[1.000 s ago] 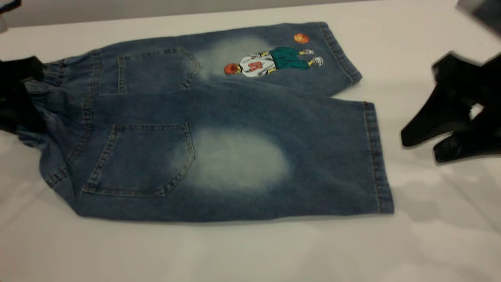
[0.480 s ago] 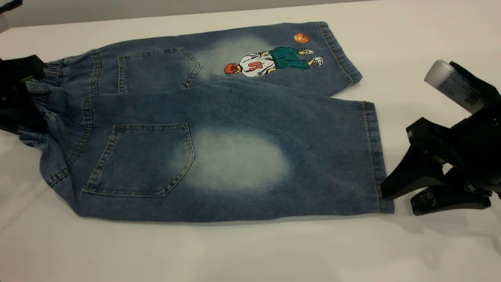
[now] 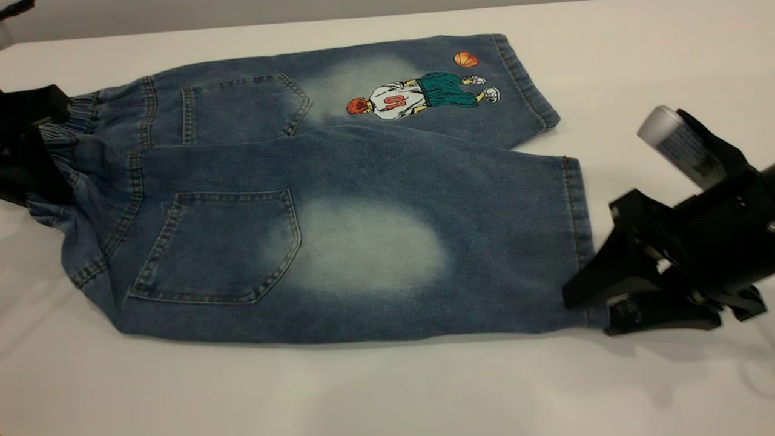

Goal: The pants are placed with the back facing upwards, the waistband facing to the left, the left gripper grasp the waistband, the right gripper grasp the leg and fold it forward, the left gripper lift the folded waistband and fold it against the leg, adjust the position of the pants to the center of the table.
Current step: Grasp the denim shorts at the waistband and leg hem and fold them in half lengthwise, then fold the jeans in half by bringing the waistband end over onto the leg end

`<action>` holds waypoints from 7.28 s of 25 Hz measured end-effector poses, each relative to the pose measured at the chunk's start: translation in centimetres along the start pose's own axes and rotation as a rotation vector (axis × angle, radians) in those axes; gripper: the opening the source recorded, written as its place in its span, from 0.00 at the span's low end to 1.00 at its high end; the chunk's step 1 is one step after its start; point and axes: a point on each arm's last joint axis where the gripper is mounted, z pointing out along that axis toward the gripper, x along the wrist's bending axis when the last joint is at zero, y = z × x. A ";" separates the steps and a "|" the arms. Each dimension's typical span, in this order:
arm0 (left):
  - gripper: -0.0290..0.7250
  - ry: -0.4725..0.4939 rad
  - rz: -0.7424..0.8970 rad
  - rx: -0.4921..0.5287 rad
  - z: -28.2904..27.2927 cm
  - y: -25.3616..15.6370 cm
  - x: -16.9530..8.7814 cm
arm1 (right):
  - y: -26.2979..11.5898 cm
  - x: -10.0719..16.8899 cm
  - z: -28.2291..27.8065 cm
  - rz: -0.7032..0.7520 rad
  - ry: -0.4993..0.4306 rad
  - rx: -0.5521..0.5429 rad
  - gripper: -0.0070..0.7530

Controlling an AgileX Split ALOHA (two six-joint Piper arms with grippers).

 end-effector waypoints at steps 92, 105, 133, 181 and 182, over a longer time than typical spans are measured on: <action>0.20 -0.370 -1.187 -0.326 -2.7 -1.2 -1.0 | 19.4 12.6 -6.7 0.273 0.367 -0.148 0.04; 0.20 -0.260 -1.229 -0.499 -3.5 1.7 0.4 | 22.3 9.1 -2.6 0.521 0.433 -0.235 0.04; 0.54 -0.173 -0.883 -0.380 0.3 1.2 0.5 | 22.0 8.7 -2.3 0.278 0.340 -0.255 0.43; 0.60 -0.109 -0.084 -0.319 -7.5 2.2 6.6 | 15.3 27.7 12.3 -0.741 -0.084 -0.032 0.76; 0.60 -0.109 -0.084 -0.319 -7.5 2.2 6.6 | 15.3 27.7 12.7 -0.742 -0.082 -0.029 0.76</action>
